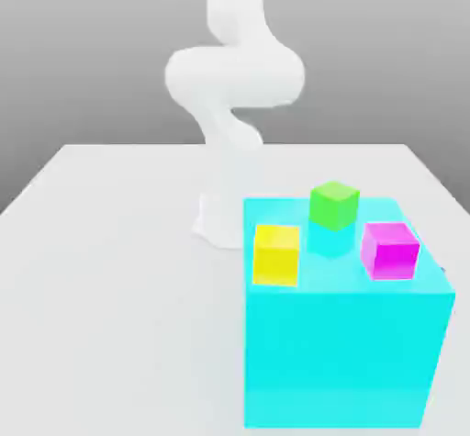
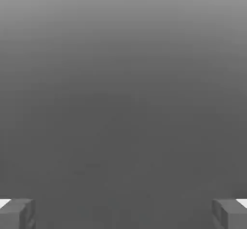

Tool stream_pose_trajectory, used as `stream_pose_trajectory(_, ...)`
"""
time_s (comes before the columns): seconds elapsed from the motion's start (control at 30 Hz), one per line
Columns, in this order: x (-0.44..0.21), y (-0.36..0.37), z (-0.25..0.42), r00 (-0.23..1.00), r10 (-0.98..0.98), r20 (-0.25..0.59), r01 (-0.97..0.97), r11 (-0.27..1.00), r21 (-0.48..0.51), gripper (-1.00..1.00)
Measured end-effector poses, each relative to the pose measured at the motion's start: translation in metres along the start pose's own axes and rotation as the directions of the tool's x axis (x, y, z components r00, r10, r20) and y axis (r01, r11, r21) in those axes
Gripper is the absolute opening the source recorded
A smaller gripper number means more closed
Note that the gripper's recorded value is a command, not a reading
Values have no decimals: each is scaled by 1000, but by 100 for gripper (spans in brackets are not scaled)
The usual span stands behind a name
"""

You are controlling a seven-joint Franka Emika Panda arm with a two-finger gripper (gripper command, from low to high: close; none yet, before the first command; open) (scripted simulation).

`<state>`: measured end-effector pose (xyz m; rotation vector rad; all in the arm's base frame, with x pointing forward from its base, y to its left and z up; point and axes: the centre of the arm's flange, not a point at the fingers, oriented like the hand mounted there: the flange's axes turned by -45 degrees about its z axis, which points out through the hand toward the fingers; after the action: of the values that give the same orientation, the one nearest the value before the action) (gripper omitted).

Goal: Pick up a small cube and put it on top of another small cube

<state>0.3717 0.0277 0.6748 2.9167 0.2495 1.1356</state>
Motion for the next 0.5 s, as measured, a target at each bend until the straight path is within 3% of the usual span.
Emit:
stream_pose_trajectory(0.23,-32,-94,113,881,-466,85,443,873,203,0)
stream_pose_trajectory(0.5,-118,-212,202,502,-865,3,783,455,425,0)
